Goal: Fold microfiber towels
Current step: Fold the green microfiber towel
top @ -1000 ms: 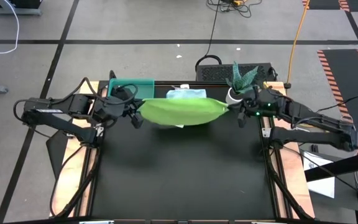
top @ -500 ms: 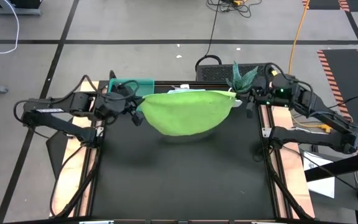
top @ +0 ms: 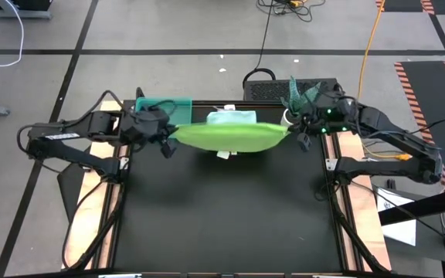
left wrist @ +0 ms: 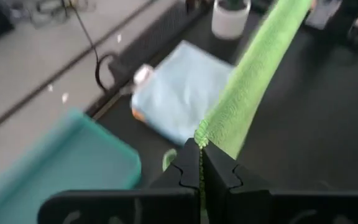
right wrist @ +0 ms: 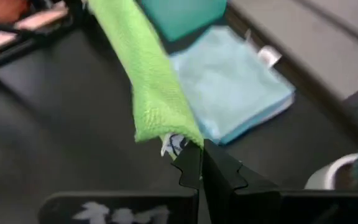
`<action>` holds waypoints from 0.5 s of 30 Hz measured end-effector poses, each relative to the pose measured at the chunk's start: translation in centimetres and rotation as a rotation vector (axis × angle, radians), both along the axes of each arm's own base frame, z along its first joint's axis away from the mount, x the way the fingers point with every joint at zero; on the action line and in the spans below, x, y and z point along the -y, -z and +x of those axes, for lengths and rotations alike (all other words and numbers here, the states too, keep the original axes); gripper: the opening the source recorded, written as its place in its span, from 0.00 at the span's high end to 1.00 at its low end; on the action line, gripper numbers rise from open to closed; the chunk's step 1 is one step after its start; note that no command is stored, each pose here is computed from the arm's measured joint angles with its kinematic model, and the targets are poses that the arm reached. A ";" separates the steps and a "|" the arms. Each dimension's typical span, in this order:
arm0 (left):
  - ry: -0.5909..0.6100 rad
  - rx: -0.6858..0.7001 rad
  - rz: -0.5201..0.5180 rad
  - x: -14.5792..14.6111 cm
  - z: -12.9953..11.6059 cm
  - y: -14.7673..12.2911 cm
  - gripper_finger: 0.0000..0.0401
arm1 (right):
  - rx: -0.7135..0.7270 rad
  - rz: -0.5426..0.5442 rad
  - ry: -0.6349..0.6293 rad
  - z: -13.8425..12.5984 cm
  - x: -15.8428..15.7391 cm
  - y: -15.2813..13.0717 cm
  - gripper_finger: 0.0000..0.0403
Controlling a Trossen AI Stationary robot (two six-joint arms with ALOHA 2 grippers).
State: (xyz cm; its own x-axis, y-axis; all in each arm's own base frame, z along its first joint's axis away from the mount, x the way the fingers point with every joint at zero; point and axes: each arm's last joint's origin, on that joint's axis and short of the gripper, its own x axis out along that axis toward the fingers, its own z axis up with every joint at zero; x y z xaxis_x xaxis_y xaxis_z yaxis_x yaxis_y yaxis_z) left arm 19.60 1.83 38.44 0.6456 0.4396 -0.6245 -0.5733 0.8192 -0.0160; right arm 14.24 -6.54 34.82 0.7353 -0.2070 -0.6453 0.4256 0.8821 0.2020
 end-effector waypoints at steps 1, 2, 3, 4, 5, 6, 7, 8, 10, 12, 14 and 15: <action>-0.010 -0.024 -0.022 0.2 0.0 0.3 1.00 | -0.020 0.020 -0.006 0.0 -0.2 0.4 1.00; -0.016 -0.049 -0.050 0.4 0.0 0.6 1.00 | -0.039 0.041 -0.008 0.0 -0.4 0.8 1.00; -0.017 -0.080 -0.080 0.6 -0.2 1.0 1.00 | -0.052 0.058 -0.012 0.0 -0.5 1.2 1.00; -0.015 -0.117 -0.113 0.9 -0.2 1.4 1.00 | -0.064 0.079 -0.014 0.0 -0.7 1.6 1.00; -0.013 -0.144 -0.140 1.1 0.1 1.8 1.00 | -0.074 0.099 -0.018 0.0 -1.0 2.0 1.00; -0.008 -0.160 -0.165 1.5 0.4 2.2 1.00 | -0.085 0.120 -0.021 0.0 -1.2 2.5 1.00; 0.001 -0.182 -0.189 1.8 0.6 2.7 1.00 | -0.097 0.141 -0.030 0.1 -1.5 3.0 1.00; 0.013 -0.206 -0.216 2.2 0.8 3.2 1.00 | -0.103 0.163 -0.036 0.1 -1.7 3.5 1.00; 0.029 -0.246 -0.252 2.9 1.6 4.3 1.00 | -0.112 0.196 -0.043 0.3 -2.3 4.4 1.00; 0.034 -0.283 -0.284 3.7 2.2 5.5 1.00 | -0.129 0.229 -0.050 0.4 -2.9 5.4 1.00; 0.033 -0.332 -0.325 4.5 2.9 6.7 1.00 | -0.131 0.275 -0.066 0.7 -3.5 6.4 1.00; 0.031 -0.349 -0.350 4.8 3.2 7.3 1.00 | -0.139 0.295 -0.068 0.8 -3.8 6.9 1.00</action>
State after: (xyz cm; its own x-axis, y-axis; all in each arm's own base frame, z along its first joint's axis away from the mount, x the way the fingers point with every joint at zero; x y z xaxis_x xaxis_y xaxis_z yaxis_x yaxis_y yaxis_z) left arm 22.79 -3.00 31.16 0.3809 0.1485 -0.9126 -0.5685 0.8160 -0.1045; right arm 15.01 -2.72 27.91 0.6419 0.0496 -0.7652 0.4095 0.8215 0.3968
